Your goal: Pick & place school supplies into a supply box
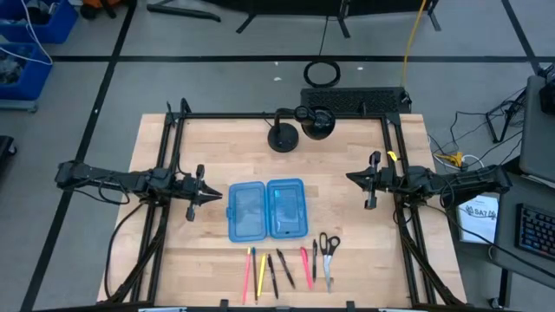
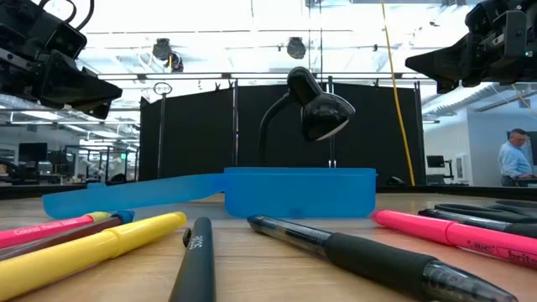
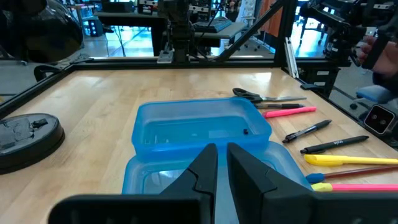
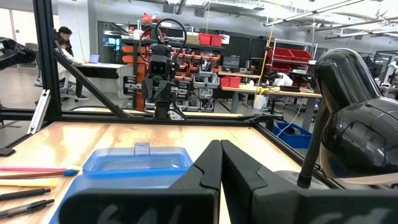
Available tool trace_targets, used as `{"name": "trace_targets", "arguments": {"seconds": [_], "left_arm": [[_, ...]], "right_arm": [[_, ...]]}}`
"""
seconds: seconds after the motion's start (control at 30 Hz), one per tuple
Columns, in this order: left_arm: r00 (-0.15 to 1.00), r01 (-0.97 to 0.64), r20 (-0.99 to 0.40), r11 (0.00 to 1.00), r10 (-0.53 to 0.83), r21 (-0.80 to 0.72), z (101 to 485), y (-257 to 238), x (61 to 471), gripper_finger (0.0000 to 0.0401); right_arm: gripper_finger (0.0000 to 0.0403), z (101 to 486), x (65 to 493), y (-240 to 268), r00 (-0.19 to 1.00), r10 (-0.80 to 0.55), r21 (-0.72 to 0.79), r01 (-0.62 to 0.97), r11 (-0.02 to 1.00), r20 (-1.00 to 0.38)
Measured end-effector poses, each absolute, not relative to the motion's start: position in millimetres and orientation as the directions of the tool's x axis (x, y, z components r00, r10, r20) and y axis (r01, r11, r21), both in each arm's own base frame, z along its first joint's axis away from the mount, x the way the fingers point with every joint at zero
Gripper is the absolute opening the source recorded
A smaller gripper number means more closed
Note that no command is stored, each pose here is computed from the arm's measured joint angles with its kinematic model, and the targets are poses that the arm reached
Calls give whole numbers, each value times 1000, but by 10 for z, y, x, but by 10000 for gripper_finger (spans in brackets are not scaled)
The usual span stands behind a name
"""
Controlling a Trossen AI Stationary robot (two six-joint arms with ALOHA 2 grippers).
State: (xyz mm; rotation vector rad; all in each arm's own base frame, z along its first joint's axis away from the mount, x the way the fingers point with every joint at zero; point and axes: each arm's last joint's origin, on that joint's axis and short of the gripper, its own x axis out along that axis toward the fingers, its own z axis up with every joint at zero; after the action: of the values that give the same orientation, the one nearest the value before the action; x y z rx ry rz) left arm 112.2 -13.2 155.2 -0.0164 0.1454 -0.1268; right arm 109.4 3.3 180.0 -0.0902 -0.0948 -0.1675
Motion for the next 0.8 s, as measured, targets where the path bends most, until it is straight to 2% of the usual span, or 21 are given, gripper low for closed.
{"name": "trace_targets", "arguments": {"seconds": [0.53,0.8], "left_arm": [[982,125,-143,992,-127,-23,1552,-132,1122,42],[990,129,-62,992,-128,12,1631,-132,1130,42]], "right_arm": [[0,1800,1094,33,982,-162,-82,170,982,102],[0,1800,1094,33,982,-160,-64,167,984,102]]}}
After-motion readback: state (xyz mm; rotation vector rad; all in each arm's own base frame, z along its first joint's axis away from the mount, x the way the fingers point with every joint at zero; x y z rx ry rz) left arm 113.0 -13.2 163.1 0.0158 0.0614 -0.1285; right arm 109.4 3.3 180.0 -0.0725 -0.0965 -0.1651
